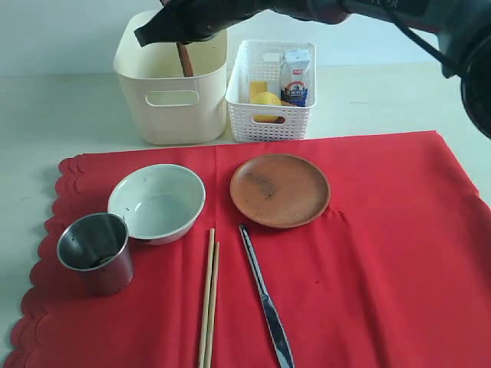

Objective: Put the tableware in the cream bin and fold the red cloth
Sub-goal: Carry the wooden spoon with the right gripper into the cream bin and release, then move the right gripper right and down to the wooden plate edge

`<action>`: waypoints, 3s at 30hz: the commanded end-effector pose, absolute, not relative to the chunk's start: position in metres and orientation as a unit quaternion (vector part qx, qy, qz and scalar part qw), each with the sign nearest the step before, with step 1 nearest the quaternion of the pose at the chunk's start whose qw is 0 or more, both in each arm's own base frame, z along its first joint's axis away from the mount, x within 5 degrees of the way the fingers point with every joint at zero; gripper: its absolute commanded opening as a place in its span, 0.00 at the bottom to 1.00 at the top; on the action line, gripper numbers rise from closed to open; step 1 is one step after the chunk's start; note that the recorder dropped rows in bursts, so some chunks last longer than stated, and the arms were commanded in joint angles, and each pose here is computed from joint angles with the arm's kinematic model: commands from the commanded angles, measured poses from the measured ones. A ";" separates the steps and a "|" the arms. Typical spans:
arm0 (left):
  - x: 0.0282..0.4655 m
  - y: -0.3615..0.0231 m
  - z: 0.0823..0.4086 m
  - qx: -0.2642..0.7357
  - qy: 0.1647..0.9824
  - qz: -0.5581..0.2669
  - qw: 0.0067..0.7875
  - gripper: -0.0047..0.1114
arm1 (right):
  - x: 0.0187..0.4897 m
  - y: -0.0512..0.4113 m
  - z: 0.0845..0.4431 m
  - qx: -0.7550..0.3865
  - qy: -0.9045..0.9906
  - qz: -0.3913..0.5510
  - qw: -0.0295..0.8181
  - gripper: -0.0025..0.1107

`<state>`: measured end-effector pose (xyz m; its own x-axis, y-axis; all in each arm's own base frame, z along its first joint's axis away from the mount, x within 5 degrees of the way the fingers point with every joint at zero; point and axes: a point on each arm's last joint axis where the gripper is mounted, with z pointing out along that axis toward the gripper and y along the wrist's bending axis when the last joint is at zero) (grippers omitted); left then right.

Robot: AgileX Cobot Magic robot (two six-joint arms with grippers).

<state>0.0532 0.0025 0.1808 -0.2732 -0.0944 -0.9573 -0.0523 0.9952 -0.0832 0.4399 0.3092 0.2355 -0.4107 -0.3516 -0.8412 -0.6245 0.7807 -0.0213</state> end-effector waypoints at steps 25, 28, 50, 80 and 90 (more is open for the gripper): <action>0.053 0.003 0.181 -0.044 0.794 -0.016 0.606 0.04 | 0.414 0.291 0.277 -0.300 0.866 0.126 0.380 0.43; 0.053 0.003 0.181 -0.044 0.794 -0.016 0.606 0.04 | 0.402 0.281 0.303 -0.307 0.868 0.117 0.373 0.43; 0.053 0.003 0.181 -0.044 0.794 -0.016 0.606 0.04 | 0.351 0.175 0.355 -0.275 0.914 0.015 0.298 0.43; 0.053 0.003 0.181 -0.044 0.794 -0.016 0.606 0.04 | 0.378 0.089 0.187 -0.186 0.956 0.213 0.073 0.43; 0.053 0.003 0.181 -0.044 0.794 -0.016 0.606 0.04 | 0.387 0.095 0.143 -0.174 0.953 0.243 0.042 0.43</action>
<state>0.0532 0.0025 0.1808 -0.2732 -0.0944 -0.9573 -0.0523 0.9952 -0.0832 0.3849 0.0951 0.1497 -0.9350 -0.3183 -0.1565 -0.3546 0.8294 0.4317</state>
